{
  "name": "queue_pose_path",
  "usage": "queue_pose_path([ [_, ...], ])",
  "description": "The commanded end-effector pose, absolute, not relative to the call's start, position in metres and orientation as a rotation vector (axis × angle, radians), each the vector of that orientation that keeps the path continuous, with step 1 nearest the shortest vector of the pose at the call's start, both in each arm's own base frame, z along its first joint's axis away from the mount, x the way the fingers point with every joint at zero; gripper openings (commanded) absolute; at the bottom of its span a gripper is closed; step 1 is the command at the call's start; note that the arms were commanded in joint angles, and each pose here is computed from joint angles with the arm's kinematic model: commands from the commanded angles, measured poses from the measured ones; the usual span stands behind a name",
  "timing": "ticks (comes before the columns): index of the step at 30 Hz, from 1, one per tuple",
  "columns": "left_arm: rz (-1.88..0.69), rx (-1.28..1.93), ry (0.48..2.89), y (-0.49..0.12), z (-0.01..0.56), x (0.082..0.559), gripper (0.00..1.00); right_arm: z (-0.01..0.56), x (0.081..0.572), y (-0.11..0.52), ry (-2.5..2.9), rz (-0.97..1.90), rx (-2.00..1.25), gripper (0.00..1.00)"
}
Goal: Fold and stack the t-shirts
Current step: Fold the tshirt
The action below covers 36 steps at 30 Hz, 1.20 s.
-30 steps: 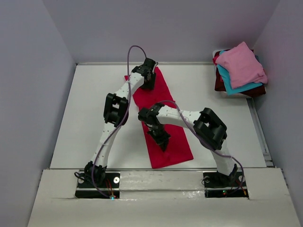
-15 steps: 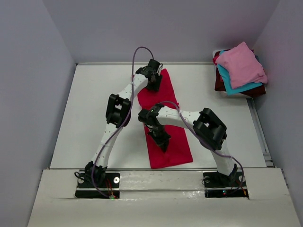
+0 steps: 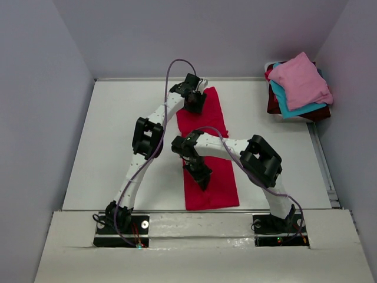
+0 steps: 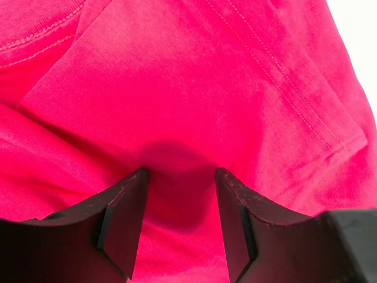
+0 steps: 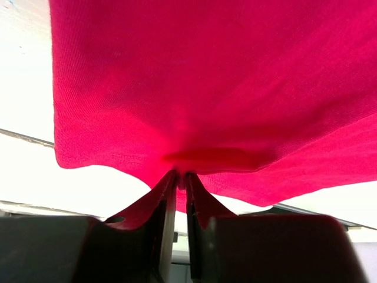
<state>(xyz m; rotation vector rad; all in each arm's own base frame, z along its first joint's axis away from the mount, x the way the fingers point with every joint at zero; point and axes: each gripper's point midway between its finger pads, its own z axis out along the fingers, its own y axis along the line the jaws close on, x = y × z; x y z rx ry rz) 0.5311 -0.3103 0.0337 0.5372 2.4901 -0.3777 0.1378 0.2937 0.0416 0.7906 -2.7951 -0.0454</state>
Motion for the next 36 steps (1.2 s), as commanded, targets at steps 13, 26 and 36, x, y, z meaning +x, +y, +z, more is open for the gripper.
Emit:
queue_pose_path([
  [13,-0.577,0.684,2.585,-0.343,-0.003,0.488,0.65,0.057,0.143,0.299,-2.856,-0.038,0.792,0.50],
  [26,-0.301,0.555,2.486,-0.308,0.041,0.509,0.73,0.086,0.197,0.299,-3.159,0.127,0.660,0.78],
  [36,-0.269,0.303,2.394,-0.263,0.098,0.546,0.78,0.127,0.276,0.261,-3.383,0.031,0.238,0.75],
])
